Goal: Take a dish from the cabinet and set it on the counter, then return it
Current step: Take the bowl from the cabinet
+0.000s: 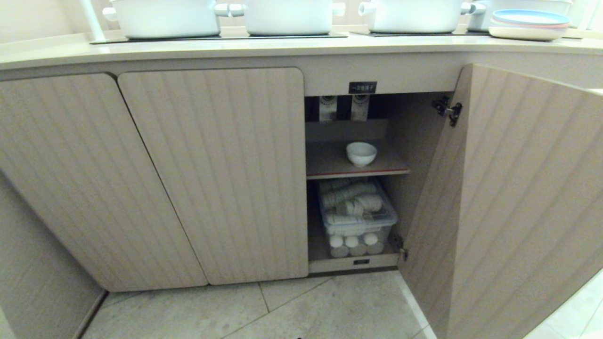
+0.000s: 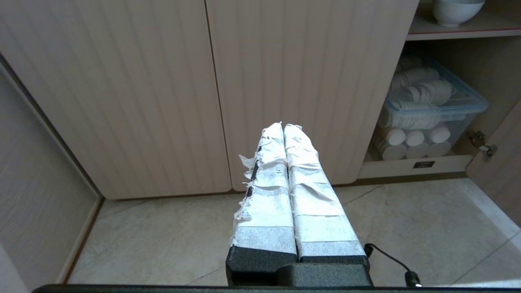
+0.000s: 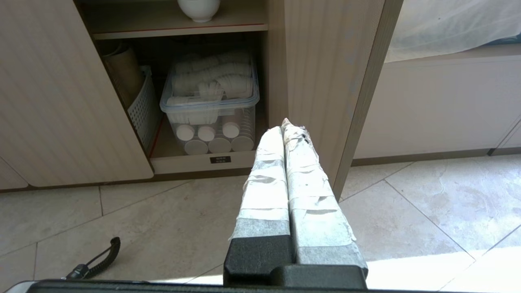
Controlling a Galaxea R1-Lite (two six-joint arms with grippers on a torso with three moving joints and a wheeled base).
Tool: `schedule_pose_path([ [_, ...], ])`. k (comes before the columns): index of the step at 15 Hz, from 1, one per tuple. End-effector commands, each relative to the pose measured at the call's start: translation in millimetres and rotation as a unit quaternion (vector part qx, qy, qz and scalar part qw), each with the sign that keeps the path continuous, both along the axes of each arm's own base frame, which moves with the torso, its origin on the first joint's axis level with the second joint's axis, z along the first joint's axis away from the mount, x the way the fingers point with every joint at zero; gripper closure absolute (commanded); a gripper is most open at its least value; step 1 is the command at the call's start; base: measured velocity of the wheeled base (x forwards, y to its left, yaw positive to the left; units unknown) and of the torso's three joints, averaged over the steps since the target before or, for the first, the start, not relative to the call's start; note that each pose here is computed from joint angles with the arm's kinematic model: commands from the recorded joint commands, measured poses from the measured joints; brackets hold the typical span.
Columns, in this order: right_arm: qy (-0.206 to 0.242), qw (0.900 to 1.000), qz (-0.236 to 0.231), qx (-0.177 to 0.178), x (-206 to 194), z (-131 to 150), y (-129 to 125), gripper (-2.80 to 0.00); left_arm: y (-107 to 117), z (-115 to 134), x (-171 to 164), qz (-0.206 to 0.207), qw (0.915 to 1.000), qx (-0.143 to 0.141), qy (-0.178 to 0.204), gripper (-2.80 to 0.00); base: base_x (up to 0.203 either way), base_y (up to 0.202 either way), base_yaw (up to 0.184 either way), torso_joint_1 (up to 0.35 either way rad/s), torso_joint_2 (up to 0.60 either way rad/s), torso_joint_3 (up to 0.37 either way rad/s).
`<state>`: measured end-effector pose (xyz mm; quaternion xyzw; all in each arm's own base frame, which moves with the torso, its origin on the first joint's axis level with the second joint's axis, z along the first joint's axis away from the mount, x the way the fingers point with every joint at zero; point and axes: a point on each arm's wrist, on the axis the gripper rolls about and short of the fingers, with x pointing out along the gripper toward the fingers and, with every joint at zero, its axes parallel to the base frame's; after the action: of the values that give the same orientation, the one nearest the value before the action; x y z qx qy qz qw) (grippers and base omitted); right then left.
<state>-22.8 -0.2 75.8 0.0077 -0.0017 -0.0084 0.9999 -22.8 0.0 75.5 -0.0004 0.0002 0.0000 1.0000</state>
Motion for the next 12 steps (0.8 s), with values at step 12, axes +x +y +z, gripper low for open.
schedule_pose_path([
  [12, 0.0, 1.0, 0.0, 0.0, 0.0, 0.0, 0.0, 0.0, 0.0, 0.1, 0.0, 0.0, 1.0, 0.0, -0.001, 0.0, 0.0, 0.0, 0.0, 0.0, 0.0, 0.0],
])
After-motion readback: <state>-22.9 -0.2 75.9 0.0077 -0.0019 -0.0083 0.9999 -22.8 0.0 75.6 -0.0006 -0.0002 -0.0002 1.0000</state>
